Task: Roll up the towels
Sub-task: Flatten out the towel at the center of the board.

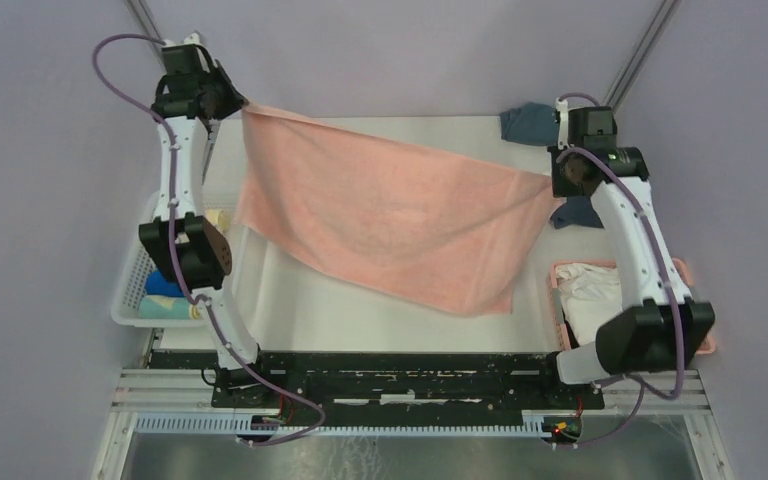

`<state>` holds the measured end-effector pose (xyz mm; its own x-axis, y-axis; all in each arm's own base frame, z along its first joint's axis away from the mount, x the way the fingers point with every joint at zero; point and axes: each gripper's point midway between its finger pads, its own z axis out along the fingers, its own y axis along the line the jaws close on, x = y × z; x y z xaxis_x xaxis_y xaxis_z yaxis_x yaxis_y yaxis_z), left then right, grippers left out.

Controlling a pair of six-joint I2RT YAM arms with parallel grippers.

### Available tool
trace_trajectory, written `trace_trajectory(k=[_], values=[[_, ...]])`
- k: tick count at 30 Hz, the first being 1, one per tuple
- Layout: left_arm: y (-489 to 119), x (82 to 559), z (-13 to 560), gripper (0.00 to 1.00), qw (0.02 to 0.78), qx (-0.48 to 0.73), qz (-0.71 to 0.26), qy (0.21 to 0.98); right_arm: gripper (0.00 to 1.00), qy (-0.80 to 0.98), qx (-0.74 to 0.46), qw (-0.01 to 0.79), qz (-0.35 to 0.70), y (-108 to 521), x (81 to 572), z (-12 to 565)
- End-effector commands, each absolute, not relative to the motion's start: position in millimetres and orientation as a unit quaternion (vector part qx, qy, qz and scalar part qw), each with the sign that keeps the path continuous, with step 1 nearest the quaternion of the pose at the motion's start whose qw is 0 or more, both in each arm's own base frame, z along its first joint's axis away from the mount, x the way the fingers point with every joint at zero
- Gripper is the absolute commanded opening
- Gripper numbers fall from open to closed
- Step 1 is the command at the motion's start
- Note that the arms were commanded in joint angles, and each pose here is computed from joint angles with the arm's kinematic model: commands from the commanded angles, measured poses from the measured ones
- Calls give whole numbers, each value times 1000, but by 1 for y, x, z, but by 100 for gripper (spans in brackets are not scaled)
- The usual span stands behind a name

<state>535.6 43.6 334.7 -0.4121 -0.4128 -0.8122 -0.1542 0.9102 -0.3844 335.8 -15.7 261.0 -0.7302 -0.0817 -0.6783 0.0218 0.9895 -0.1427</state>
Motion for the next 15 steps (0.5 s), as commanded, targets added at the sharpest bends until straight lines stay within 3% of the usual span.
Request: trace_trajectory(k=[1,8,15], values=[[3,581,272,3,467,-137,-171,857,0,919,45,350,-178,-62,384,238],[-20,632,175,3,421,-158,-189,873,0,912,39,340,-225,-95,444,192],[-35,657,132,3,415,-162,-237,863,0,915,15,330,-232,-109,473,162]])
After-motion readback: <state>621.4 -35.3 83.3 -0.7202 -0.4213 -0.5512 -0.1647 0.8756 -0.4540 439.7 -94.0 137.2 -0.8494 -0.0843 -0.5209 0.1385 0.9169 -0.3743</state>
